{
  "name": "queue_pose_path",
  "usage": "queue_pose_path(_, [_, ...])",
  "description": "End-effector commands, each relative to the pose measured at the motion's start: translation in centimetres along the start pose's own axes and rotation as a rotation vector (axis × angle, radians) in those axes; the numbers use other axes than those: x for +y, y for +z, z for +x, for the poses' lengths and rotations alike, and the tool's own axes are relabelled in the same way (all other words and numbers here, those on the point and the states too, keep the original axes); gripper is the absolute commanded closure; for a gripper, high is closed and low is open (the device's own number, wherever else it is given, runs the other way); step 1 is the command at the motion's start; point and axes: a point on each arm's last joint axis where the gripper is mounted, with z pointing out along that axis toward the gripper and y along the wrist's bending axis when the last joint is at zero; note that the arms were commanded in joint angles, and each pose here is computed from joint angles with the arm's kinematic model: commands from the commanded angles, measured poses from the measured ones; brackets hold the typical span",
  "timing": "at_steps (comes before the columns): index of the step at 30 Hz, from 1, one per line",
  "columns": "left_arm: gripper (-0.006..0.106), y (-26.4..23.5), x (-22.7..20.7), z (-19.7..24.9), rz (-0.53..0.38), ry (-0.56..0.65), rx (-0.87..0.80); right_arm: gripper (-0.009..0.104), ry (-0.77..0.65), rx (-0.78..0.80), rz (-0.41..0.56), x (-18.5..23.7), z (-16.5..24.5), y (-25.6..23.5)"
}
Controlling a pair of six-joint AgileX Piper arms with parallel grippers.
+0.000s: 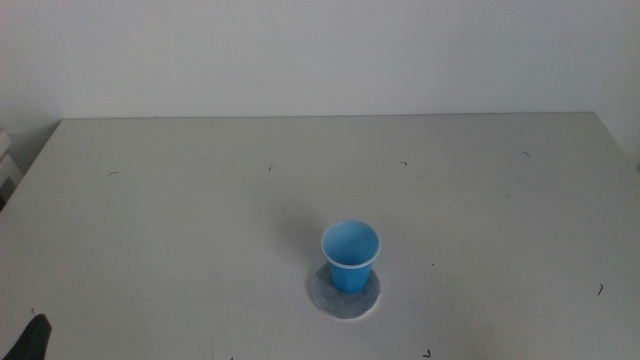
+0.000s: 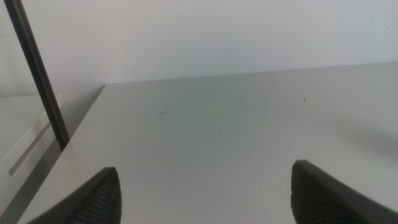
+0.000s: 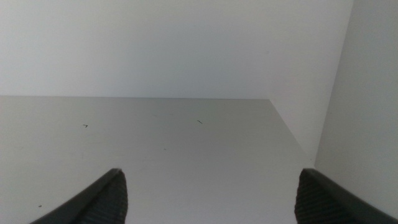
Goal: Place an empty cup on a cup mat.
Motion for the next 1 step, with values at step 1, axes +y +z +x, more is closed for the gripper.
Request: queue_pose_path(1, [-0.005, -0.16, -0.04, -0.84, 0.004, -0.013, -0.088, 0.001, -0.017, -0.109, -0.001, 0.01, -1.19, -0.26])
